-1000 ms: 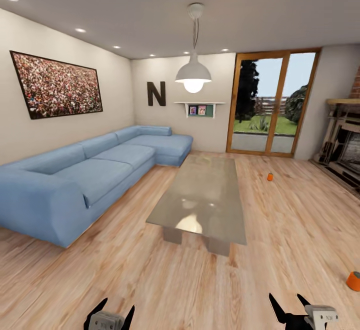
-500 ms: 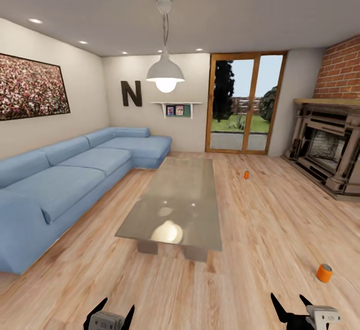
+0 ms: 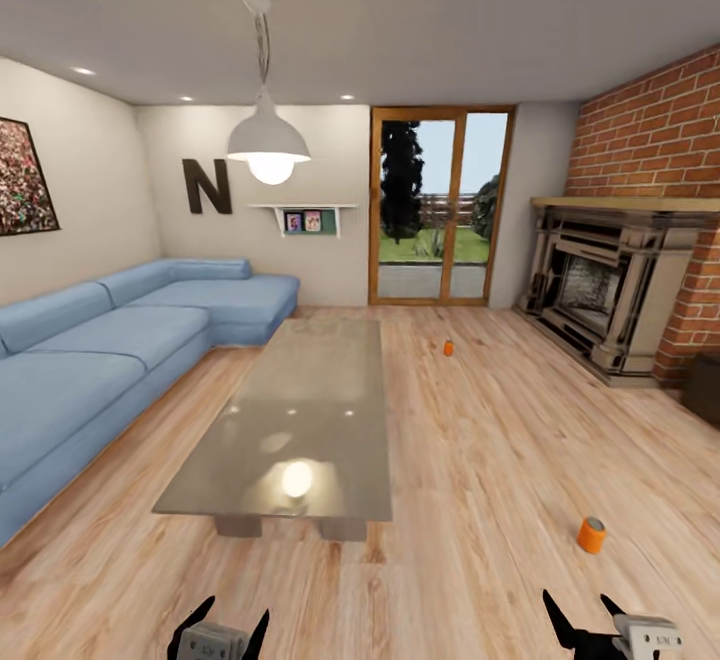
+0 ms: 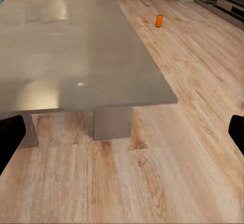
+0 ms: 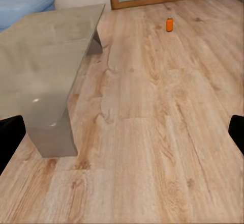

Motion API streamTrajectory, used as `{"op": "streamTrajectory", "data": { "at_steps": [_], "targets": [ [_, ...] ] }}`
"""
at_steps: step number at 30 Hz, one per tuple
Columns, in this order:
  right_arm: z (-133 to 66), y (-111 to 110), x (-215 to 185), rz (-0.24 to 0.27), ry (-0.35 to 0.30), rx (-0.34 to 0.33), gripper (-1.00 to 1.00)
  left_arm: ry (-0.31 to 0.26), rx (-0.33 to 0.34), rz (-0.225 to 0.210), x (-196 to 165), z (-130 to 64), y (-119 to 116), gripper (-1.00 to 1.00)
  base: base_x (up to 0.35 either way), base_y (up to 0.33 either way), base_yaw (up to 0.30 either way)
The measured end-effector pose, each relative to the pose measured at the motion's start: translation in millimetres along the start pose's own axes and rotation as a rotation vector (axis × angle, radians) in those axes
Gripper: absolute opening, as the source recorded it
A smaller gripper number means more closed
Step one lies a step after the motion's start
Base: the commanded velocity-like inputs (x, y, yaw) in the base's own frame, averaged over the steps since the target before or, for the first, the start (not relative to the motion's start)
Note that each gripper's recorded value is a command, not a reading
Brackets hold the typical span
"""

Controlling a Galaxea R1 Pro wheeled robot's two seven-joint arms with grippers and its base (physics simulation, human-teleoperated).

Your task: Put the three can of soda from the living room inside the tash can in the kitchen.

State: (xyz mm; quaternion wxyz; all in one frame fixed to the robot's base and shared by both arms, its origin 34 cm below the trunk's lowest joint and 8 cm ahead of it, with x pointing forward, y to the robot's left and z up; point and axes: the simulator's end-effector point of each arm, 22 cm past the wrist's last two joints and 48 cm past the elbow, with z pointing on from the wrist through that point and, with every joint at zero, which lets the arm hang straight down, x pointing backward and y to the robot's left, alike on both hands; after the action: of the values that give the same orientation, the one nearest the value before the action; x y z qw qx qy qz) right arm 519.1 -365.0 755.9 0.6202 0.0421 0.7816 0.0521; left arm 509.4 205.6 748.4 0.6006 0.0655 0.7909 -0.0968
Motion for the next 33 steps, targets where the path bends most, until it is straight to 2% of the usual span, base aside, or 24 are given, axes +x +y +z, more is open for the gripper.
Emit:
{"op": "streamTrajectory", "data": {
  "at_steps": [21,33],
  "targets": [
    [-0.5,-0.7,1.6,0.004,0.002,0.002,1.00,-0.003,-0.003,0.000,-1.3,-0.1,0.6,1.00,0.127,-0.245,-0.246],
    [-0.7,-0.6,0.0,0.004,-0.002,0.002,1.00,-0.007,-0.003,0.004,-2.7,-0.1,0.7,1.00,-0.120,-0.137,-0.246]
  ]
}}
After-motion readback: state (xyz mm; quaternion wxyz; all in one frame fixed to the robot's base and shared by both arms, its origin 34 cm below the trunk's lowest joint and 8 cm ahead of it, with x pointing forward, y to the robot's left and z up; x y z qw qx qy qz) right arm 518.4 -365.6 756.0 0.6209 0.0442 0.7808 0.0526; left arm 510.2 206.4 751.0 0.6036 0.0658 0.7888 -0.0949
